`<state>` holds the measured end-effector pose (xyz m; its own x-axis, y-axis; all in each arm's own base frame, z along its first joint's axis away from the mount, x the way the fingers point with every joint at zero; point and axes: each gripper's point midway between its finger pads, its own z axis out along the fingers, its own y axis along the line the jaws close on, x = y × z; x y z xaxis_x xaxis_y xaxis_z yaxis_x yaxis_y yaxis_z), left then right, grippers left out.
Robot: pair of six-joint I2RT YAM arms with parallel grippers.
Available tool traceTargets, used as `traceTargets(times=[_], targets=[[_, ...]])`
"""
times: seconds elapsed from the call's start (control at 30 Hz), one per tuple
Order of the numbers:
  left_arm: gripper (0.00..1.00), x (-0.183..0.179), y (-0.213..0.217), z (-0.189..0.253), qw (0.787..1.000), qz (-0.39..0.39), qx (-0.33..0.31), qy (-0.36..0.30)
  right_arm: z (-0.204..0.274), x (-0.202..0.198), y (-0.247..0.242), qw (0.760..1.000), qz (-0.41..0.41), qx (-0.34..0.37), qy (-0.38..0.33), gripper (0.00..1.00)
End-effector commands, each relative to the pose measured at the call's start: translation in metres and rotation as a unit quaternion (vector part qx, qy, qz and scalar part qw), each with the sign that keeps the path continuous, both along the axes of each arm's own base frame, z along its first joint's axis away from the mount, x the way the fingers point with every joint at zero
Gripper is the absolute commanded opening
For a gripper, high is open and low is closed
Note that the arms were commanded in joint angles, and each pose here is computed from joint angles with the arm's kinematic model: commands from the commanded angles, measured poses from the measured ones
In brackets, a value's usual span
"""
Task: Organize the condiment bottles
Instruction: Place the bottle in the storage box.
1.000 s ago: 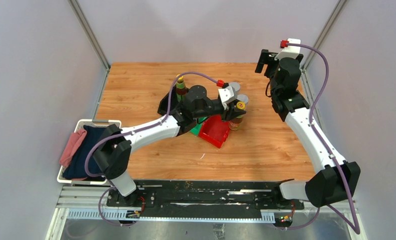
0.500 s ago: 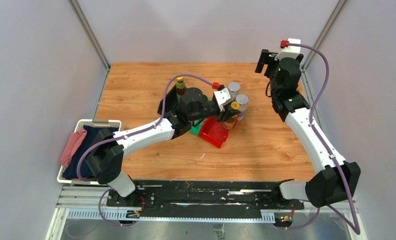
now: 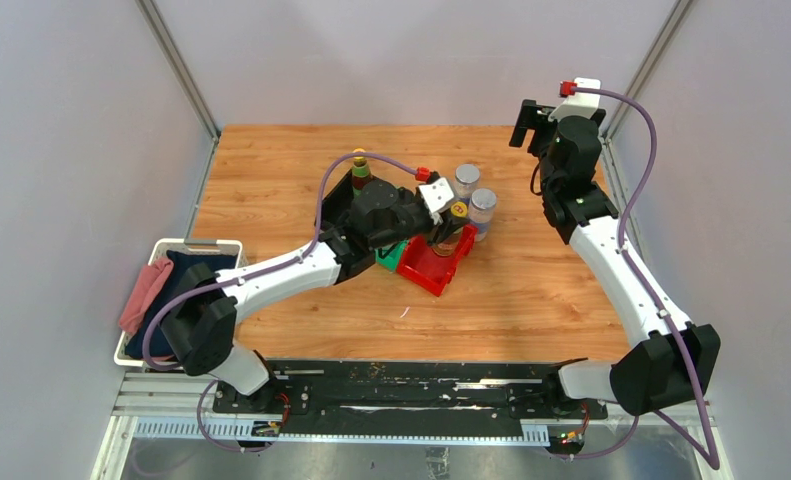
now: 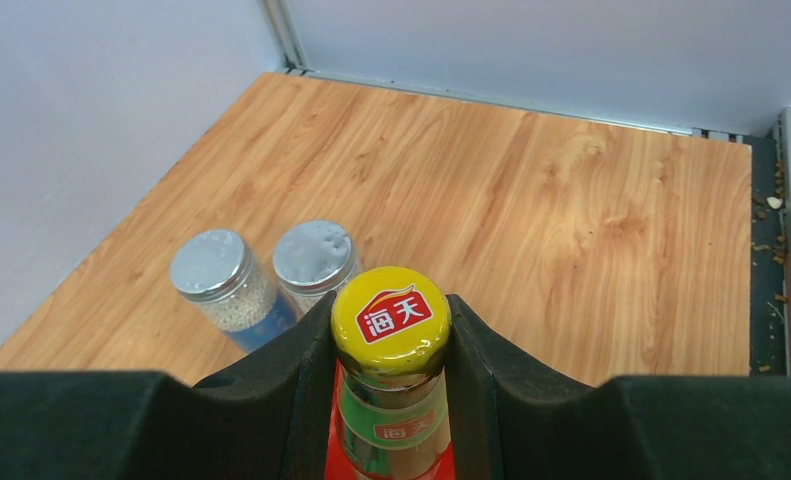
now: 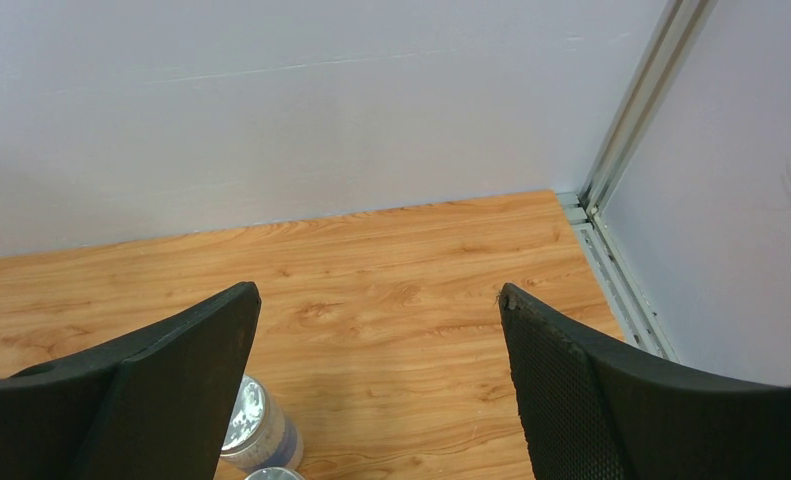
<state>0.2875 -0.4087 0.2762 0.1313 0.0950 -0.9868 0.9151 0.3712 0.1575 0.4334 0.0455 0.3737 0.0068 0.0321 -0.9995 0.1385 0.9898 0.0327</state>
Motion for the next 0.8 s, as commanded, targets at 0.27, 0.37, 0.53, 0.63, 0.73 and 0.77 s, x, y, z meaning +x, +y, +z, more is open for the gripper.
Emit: traceTargets(times=[0.27,0.37,0.53,0.63,0.73,0.77], targets=[[0.00,0.012,0.029,0.068,0.994,0.061,-0.062,-0.064,0.013,-0.007,-0.003,1.000,0.000,0.012,-0.022,0.93],[0.00,0.019,0.042,0.076,0.993,0.072,-0.069,-0.058,0.011,-0.006,-0.001,1.000,0.002,0.013,-0.021,0.93],[0.00,0.031,0.062,0.090,0.992,0.089,-0.076,-0.054,0.011,-0.005,-0.001,1.000,0.004,0.014,-0.021,0.93],[0.00,0.037,0.072,0.096,0.991,0.096,-0.080,-0.050,0.010,-0.004,0.001,1.000,0.006,0.014,-0.019,0.93],[0.00,0.043,0.078,0.097,0.991,0.103,-0.079,-0.044,0.009,-0.004,0.001,1.000,0.006,0.014,-0.018,0.93],[0.00,0.045,0.079,0.099,0.990,0.106,-0.079,-0.043,0.009,-0.004,0.001,1.000,0.006,0.015,-0.019,0.93]])
